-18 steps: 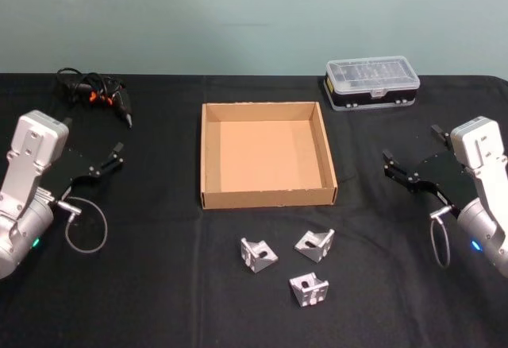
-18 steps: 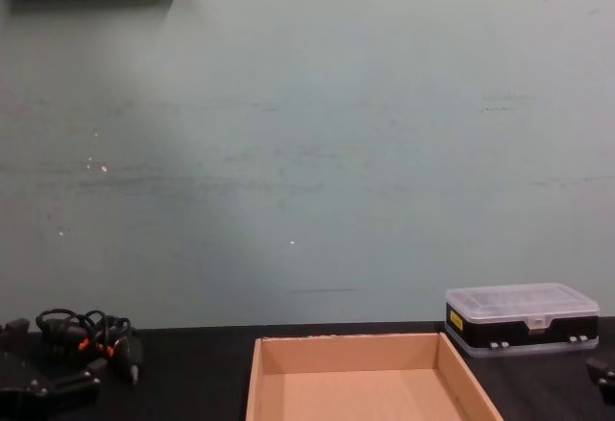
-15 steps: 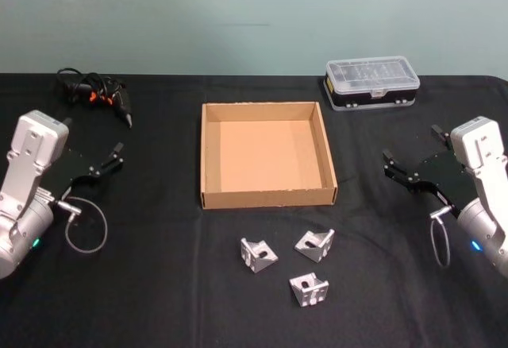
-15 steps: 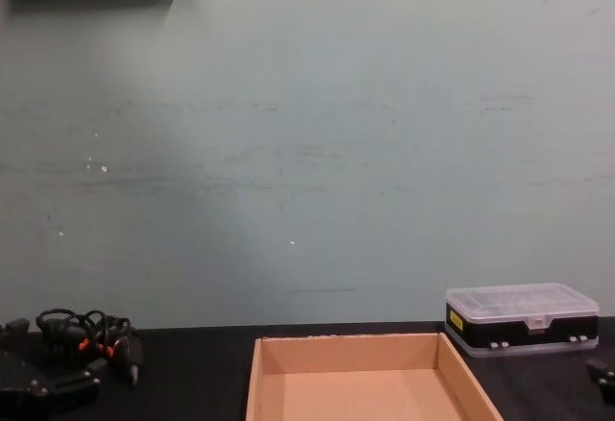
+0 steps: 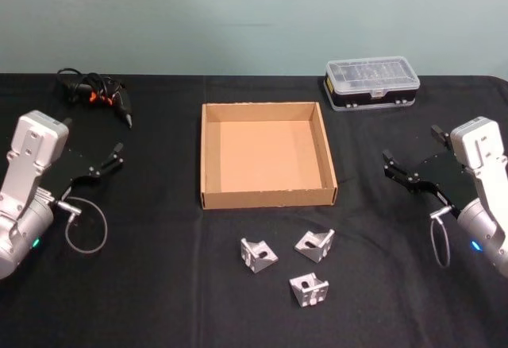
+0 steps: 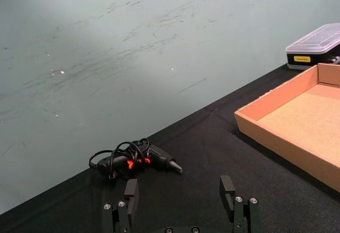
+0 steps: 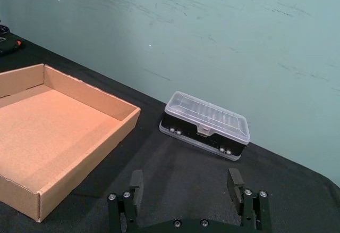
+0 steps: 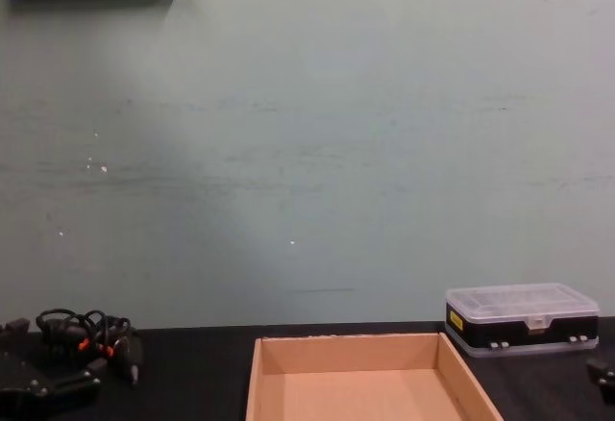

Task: Use one hand to pick up the angle iron from the table and place it into the box.

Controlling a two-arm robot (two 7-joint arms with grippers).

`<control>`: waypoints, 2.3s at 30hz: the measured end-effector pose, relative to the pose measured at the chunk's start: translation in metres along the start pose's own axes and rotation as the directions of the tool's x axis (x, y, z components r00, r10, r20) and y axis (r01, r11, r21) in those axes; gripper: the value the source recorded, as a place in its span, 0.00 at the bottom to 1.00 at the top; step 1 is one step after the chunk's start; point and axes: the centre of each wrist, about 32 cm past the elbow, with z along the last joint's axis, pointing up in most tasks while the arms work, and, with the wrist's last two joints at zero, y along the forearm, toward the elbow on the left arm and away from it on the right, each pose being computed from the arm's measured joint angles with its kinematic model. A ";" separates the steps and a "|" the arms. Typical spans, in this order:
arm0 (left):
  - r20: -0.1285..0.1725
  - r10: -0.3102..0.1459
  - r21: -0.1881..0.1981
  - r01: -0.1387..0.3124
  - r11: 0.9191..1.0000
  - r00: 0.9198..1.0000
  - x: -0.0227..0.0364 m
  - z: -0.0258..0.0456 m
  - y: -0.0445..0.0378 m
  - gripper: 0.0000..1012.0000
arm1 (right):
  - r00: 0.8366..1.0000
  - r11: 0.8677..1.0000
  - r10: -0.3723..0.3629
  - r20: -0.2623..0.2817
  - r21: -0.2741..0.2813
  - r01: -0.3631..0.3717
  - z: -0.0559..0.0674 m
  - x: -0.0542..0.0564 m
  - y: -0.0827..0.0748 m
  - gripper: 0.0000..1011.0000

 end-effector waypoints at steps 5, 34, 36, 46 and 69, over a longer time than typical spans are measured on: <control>0.000 0.000 0.000 0.000 1.000 1.000 0.0000 0.0000 0.0000 0.99 | 1.000 1.000 0.000 0.000 0.000 0.000 0.000 0.000 0.000 0.99; 0.000 0.000 0.000 0.000 1.000 1.000 0.0000 0.0000 0.0000 0.99 | 1.000 1.000 0.000 0.000 0.000 0.000 0.000 0.000 0.000 0.99; 0.000 0.000 0.000 0.000 1.000 1.000 0.0000 0.0000 0.0000 0.99 | 1.000 1.000 0.000 0.000 0.000 0.000 0.000 0.000 0.000 0.99; 0.000 0.000 0.000 0.000 1.000 1.000 0.0000 0.0000 0.0000 0.99 | 1.000 1.000 0.022 -0.010 0.022 -0.022 0.006 0.003 -0.002 0.99; 0.000 0.000 0.000 0.000 1.000 1.000 0.0000 0.0000 0.0000 0.99 | 0.879 0.896 0.437 0.191 0.002 -0.445 0.092 0.071 -0.029 0.99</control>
